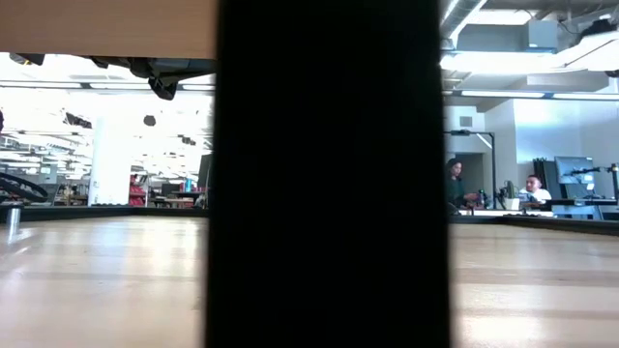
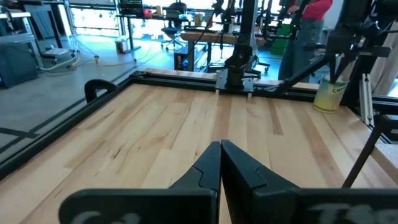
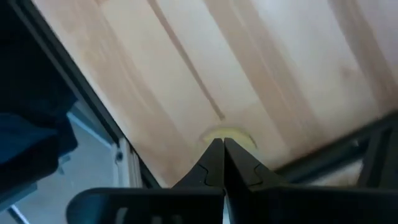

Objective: Pick and place cans onto a shelf
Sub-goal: Put the canned carrots on the shelf

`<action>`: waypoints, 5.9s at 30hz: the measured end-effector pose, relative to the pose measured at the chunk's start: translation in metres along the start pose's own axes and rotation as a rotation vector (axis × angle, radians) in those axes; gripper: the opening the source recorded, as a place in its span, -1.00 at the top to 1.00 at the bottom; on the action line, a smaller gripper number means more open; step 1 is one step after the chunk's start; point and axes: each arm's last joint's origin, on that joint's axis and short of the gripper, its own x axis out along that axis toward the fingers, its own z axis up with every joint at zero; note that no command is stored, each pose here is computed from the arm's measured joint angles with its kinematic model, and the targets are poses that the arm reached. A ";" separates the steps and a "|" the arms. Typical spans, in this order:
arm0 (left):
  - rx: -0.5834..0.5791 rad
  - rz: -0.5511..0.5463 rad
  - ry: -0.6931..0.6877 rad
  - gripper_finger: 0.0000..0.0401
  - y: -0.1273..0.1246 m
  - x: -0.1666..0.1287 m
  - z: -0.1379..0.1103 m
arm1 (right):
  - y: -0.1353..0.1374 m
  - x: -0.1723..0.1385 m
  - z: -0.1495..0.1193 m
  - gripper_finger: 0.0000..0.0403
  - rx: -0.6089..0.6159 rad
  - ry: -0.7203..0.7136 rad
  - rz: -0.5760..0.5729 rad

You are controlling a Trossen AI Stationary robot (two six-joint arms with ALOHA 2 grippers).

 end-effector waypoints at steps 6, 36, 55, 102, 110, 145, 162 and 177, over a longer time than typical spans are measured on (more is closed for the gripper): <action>-0.001 0.000 0.001 1.00 0.000 0.000 0.000 | 0.003 0.009 -0.005 0.95 0.058 0.120 -0.065; -0.016 0.001 0.018 1.00 0.000 0.000 -0.002 | 0.044 0.027 0.025 0.75 -0.082 -0.162 0.218; -0.015 0.004 0.040 1.00 0.000 0.000 -0.004 | 0.041 0.004 0.029 0.14 0.196 0.182 -0.082; -0.017 0.008 0.067 1.00 0.001 0.000 -0.007 | 0.050 0.021 0.008 0.49 0.325 0.365 -0.086; -0.017 0.008 0.067 1.00 0.001 0.000 -0.007 | 0.051 0.021 0.010 0.91 0.178 0.365 -0.064; 0.002 0.016 0.063 1.00 0.001 0.000 -0.006 | -0.004 -0.009 0.321 0.98 -0.749 -0.445 -0.092; 0.004 0.056 -0.028 1.00 0.008 -0.024 0.010 | 0.032 0.030 0.379 0.98 -1.025 -0.494 -0.130; 0.043 0.078 0.015 1.00 0.012 -0.038 0.008 | 0.050 0.067 0.428 0.98 -1.222 -0.356 -0.223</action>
